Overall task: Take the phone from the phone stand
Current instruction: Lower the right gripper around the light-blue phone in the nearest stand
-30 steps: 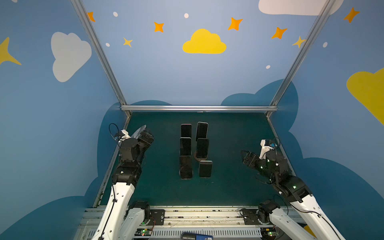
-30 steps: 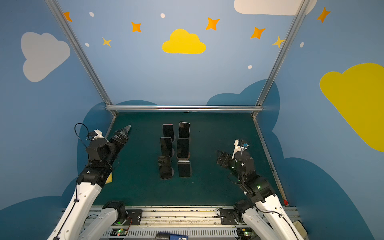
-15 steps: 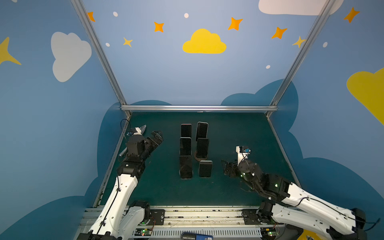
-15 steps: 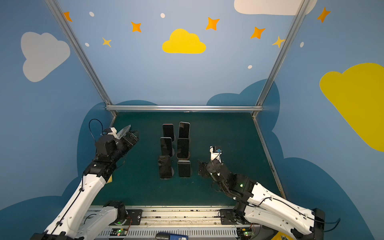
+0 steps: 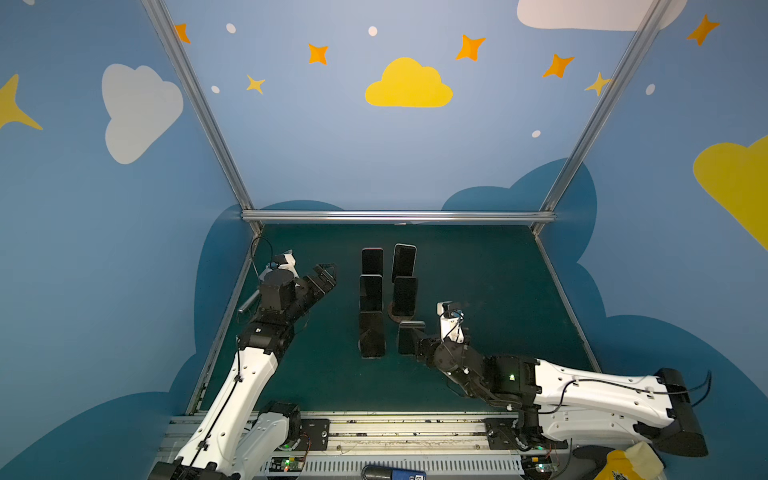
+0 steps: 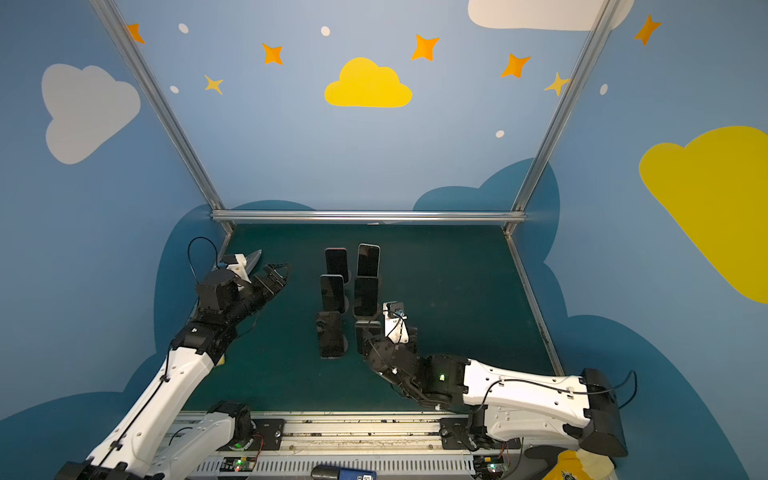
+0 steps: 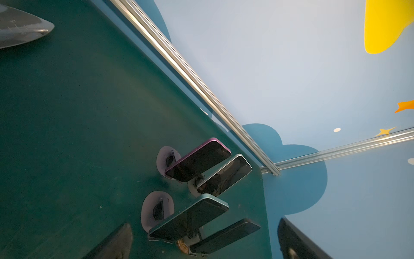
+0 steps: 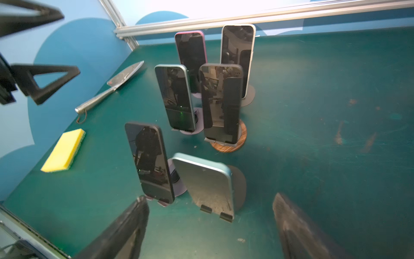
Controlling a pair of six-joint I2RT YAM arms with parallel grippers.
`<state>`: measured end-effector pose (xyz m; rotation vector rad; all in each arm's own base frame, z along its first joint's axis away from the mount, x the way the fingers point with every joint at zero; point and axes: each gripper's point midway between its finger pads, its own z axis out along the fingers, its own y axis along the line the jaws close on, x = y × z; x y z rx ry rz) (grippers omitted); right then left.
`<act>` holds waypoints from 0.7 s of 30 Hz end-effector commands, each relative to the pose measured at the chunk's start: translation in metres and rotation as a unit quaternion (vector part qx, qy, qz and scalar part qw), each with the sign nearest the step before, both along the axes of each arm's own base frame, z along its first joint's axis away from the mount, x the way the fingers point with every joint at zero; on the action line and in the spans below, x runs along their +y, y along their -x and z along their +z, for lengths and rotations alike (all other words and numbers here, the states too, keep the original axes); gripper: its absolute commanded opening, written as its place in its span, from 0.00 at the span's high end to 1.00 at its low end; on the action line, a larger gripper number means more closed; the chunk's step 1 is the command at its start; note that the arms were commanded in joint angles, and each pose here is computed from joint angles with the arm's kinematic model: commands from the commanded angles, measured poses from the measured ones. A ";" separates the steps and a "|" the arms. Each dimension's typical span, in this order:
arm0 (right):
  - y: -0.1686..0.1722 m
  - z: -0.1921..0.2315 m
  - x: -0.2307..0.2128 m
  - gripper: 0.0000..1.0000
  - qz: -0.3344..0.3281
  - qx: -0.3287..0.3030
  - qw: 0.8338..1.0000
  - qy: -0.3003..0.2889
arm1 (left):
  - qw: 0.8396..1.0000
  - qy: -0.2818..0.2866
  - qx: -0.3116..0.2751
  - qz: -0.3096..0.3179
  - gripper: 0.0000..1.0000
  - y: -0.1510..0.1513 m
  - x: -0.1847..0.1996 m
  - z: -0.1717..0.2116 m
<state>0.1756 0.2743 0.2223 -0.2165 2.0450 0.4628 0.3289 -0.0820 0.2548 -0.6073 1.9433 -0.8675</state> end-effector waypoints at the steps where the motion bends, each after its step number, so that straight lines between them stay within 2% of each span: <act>1: -0.003 0.017 0.010 0.11 -0.023 -0.009 0.999 -0.027 | 0.999 0.011 -0.031 -0.014 0.00 0.001 -0.007 0.024; 21: -0.013 -0.003 0.021 0.10 -0.089 -0.010 0.996 0.005 | 0.999 0.003 -0.039 -0.023 0.00 0.006 -0.014 0.028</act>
